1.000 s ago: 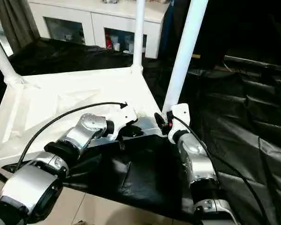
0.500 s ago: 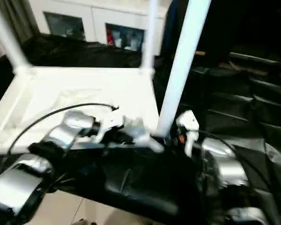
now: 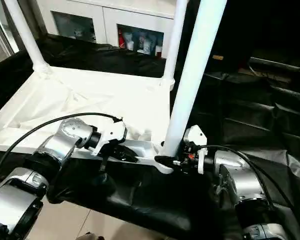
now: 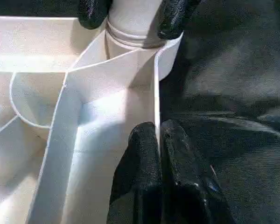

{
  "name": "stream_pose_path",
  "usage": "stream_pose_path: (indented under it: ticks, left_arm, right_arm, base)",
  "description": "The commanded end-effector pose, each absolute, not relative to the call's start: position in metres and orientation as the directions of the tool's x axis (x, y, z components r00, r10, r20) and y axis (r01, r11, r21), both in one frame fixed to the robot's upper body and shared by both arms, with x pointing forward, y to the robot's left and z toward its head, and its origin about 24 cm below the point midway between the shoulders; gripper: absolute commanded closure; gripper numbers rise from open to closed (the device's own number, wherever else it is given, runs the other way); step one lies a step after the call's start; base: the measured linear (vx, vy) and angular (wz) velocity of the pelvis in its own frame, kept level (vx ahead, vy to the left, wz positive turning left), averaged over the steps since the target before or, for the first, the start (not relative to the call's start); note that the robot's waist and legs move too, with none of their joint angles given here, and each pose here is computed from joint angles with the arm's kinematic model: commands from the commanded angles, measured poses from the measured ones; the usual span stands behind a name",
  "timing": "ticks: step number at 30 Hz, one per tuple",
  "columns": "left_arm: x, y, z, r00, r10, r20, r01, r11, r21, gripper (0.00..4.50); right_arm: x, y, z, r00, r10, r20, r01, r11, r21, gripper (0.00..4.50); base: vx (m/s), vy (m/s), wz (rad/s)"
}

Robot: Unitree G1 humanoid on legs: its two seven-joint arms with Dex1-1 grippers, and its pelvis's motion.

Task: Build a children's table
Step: Rotate leg to tighten

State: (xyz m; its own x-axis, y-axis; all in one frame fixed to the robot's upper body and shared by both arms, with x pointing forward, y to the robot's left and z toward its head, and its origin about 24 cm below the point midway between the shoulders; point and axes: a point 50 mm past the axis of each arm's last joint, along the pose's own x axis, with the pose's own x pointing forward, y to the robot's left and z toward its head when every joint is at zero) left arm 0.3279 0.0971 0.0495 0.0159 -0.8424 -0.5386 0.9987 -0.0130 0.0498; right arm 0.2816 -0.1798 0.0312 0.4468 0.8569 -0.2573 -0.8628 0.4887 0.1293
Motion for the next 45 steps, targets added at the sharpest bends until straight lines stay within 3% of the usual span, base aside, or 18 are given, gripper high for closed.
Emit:
stream_pose_path:
  ticks: [1, 4, 5, 9, 11, 16, 18, 21, 26, 27, 30, 39, 45]
  left_arm:
    - [0.337, 0.096, 0.045, 0.176, -0.83, -0.53, 0.984, 0.151, 0.09, 4.5]
    - [0.342, 0.084, 0.044, 0.263, -0.824, -0.502, 0.963, 0.252, 0.092, 4.5]
    - [0.342, 0.084, 0.044, 0.263, -0.824, -0.502, 0.963, 0.252, 0.092, 4.5]
    - [0.347, 0.059, 0.042, 0.364, -0.794, -0.488, 0.928, 0.355, 0.114, 4.5]
    - [0.347, 0.059, 0.042, 0.364, -0.794, -0.488, 0.928, 0.355, 0.114, 4.5]
    - [0.341, 0.029, 0.042, 0.323, -0.821, -0.472, 0.944, 0.312, 0.103, 4.5]
    - [0.338, 0.028, 0.041, 0.297, -0.827, -0.477, 0.953, 0.291, 0.089, 4.5]
    - [0.336, 0.033, 0.037, 0.258, -0.827, -0.499, 0.963, 0.26, 0.068, 4.5]
    - [0.33, 0.05, 0.031, 0.136, -0.823, -0.551, 0.988, 0.153, 0.015, 4.5]
    - [0.327, 0.056, 0.031, 0.083, -0.827, -0.556, 0.994, 0.106, -0.011, 4.5]
    - [0.324, 0.066, 0.031, 0.019, -0.818, -0.575, 0.998, 0.051, -0.04, 4.5]
    - [0.314, 0.097, 0.038, -0.134, -0.822, -0.554, 0.99, -0.093, -0.102, 4.5]
    - [0.311, 0.101, 0.041, -0.138, -0.833, -0.537, 0.99, -0.099, -0.101, 4.5]
  right_arm:
    - [0.284, -0.175, 0.015, 0.525, 0.791, -0.315, -0.791, 0.59, 0.163, 2.11]
    - [0.294, -0.171, -0.003, 0.683, 0.629, -0.372, -0.623, 0.767, 0.152, 2.14]
    - [0.294, -0.171, -0.003, 0.685, 0.627, -0.372, -0.621, 0.769, 0.153, 2.15]
    - [0.305, -0.151, -0.011, 0.813, 0.439, -0.381, -0.398, 0.898, 0.186, 2.38]
    - [0.305, -0.151, -0.011, 0.813, 0.439, -0.381, -0.398, 0.898, 0.186, 2.38]
    - [0.312, -0.126, -0.007, 0.855, 0.38, -0.353, -0.356, 0.925, 0.135, 2.41]
    - [0.312, -0.126, -0.005, 0.858, 0.398, -0.324, -0.376, 0.917, 0.132, 1.77]
    - [0.31, -0.129, 0.001, 0.842, 0.459, -0.285, -0.442, 0.888, 0.127, 1.58]
    - [0.302, -0.153, 0.01, 0.739, 0.622, -0.26, -0.624, 0.777, 0.084, 1.58]
    - [0.295, -0.16, 0.015, 0.669, 0.699, -0.253, -0.703, 0.705, 0.092, 1.58]
    - [0.287, -0.168, 0.02, 0.589, 0.767, -0.254, -0.773, 0.626, 0.099, 1.58]
    - [0.266, -0.184, 0.029, 0.364, 0.895, -0.257, -0.897, 0.411, 0.161, 1.58]
    - [0.262, -0.183, 0.029, 0.317, 0.915, -0.25, -0.91, 0.367, 0.19, 1.92]
  base:
    - [0.0, 0.0, 0.0]
    - [0.0, 0.0, 0.0]
    - [0.0, 0.0, 0.0]
    - [0.0, 0.0, 0.0]
    - [0.0, 0.0, 0.0]
    - [0.0, 0.0, 0.0]
    - [0.0, 0.0, 0.0]
    - [0.0, 0.0, 0.0]
    - [0.0, 0.0, 0.0]
    - [0.0, 0.0, 0.0]
    - [0.0, 0.0, 0.0]
    - [0.0, 0.0, 0.0]
    - [0.0, 0.0, 0.0]
